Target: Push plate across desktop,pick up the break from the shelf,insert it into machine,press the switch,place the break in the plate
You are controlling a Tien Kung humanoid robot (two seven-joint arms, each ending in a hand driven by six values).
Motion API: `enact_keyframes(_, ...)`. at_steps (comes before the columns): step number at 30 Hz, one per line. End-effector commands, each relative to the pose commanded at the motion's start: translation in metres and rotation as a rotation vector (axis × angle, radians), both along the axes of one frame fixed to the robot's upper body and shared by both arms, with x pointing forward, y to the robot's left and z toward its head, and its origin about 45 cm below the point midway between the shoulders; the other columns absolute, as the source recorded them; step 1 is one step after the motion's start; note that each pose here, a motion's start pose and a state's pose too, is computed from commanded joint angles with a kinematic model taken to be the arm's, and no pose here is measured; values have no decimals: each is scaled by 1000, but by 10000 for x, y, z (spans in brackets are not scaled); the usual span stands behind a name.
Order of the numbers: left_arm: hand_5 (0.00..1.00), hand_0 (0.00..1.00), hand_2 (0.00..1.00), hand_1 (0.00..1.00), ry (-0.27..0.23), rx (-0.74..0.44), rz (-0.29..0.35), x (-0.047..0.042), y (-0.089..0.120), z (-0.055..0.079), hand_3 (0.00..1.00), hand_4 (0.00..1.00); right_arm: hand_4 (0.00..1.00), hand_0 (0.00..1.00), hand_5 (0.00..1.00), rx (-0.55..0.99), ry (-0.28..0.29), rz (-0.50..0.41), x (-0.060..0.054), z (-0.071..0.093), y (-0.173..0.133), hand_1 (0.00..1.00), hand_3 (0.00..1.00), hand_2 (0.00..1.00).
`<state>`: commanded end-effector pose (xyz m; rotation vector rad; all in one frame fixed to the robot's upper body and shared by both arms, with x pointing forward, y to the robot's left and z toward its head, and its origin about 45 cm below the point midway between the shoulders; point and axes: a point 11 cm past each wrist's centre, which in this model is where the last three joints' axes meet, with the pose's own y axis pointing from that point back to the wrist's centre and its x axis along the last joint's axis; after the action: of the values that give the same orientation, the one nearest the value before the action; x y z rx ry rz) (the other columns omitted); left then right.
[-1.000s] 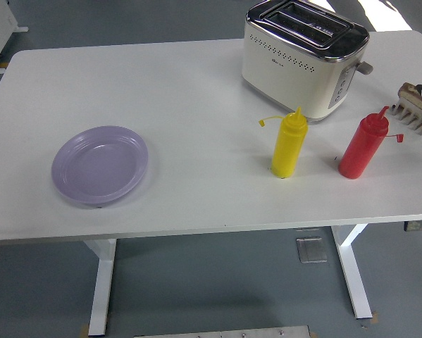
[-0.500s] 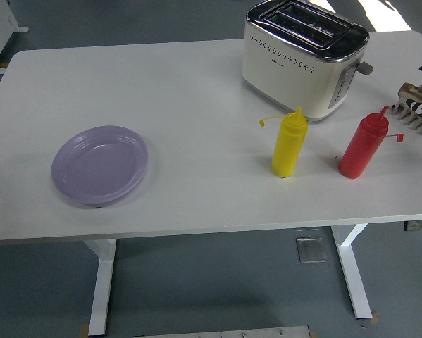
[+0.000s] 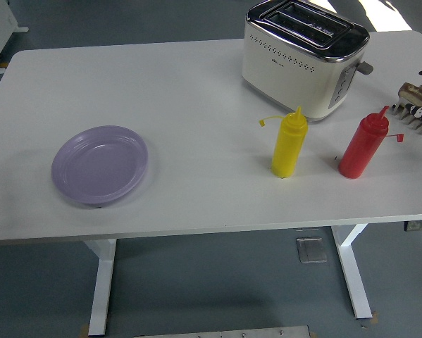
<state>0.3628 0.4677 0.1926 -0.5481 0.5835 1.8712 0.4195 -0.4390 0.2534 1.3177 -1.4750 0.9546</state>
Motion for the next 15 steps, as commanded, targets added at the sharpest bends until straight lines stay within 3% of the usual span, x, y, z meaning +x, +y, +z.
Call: enact_keyframes(15, 998, 783, 649, 705, 63, 10, -89, 147, -397, -253, 622, 796, 717, 554, 216, -88, -13, 1, 48, -62, -4, 592, 683, 605)
